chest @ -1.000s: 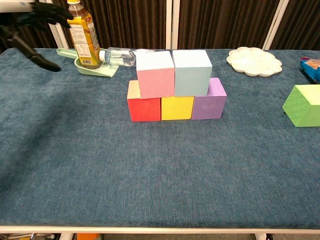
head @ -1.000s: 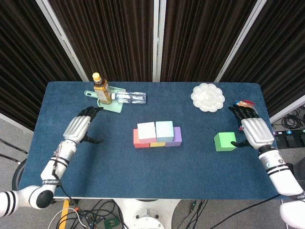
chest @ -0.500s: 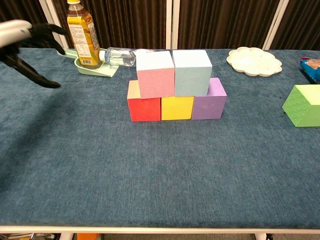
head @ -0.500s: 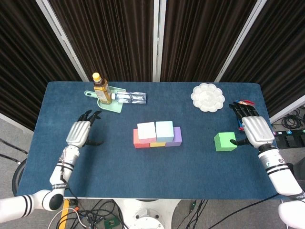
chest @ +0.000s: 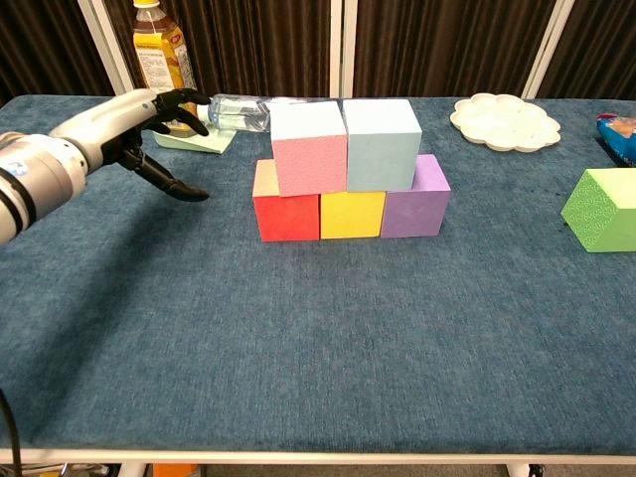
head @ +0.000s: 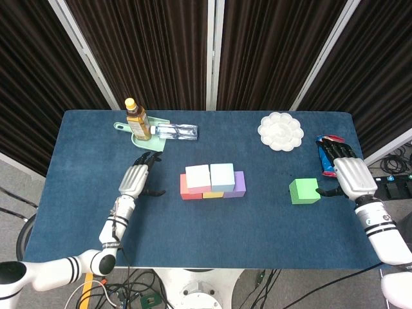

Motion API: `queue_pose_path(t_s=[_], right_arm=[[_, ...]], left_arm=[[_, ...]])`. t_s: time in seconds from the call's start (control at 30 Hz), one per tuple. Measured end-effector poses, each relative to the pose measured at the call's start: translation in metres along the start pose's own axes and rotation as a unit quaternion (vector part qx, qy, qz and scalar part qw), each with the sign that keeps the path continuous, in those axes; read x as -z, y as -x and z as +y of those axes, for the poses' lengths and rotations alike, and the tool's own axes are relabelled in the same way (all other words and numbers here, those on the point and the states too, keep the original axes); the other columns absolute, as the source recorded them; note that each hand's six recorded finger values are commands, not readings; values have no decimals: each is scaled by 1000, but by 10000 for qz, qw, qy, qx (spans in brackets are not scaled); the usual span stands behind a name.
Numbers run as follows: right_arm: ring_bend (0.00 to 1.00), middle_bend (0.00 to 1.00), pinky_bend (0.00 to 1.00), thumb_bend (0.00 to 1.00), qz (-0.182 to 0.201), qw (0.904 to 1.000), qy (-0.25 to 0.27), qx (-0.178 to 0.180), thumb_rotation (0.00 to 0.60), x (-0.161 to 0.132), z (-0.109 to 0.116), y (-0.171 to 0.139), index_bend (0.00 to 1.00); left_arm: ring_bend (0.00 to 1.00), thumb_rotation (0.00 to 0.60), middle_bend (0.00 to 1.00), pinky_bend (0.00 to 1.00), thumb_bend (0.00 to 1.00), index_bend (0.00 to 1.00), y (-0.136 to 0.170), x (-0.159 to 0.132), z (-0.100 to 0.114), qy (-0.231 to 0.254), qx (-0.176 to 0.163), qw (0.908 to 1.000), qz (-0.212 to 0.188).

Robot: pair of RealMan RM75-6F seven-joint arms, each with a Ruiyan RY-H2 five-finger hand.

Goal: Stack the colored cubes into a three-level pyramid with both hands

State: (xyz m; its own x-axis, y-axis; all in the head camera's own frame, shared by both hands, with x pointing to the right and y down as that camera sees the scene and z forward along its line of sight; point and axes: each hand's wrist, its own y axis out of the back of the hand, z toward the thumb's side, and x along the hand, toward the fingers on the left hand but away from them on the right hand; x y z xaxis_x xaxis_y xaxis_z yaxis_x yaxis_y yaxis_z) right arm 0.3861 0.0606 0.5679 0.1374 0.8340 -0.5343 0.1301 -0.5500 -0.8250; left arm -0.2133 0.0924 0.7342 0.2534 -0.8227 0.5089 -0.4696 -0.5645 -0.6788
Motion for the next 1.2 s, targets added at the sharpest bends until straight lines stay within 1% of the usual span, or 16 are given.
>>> queue_pose_path(t_s=[0.23, 0.5, 0.77, 0.97, 1.2], right_arm=[[0, 30, 0, 0, -14, 10000, 24, -39, 600, 3, -3, 1, 0], [0, 30, 0, 0, -9, 10000, 38, -58, 600, 3, -5, 3, 0], [0, 30, 0, 0, -72, 9999, 98, -87, 600, 10, -7, 2, 0], [0, 30, 0, 0, -82, 9995, 271, -138, 600, 14, -7, 1, 0], [0, 30, 0, 0, -121, 9994, 284, -171, 600, 20, -10, 1, 0]], left_arm=[[8, 600, 194, 121, 0, 81, -4, -5, -2, 99, 31, 9999, -31], [8, 600, 194, 121, 0, 81, -10, -11, -14, 120, 156, 9998, -33], [8, 600, 194, 121, 0, 81, -18, -17, -20, 254, 129, 9996, -65], [8, 600, 194, 121, 0, 81, -22, -20, -26, 245, 226, 9994, -108], [8, 600, 193, 121, 0, 81, -23, -23, -32, 278, 300, 9991, -121]])
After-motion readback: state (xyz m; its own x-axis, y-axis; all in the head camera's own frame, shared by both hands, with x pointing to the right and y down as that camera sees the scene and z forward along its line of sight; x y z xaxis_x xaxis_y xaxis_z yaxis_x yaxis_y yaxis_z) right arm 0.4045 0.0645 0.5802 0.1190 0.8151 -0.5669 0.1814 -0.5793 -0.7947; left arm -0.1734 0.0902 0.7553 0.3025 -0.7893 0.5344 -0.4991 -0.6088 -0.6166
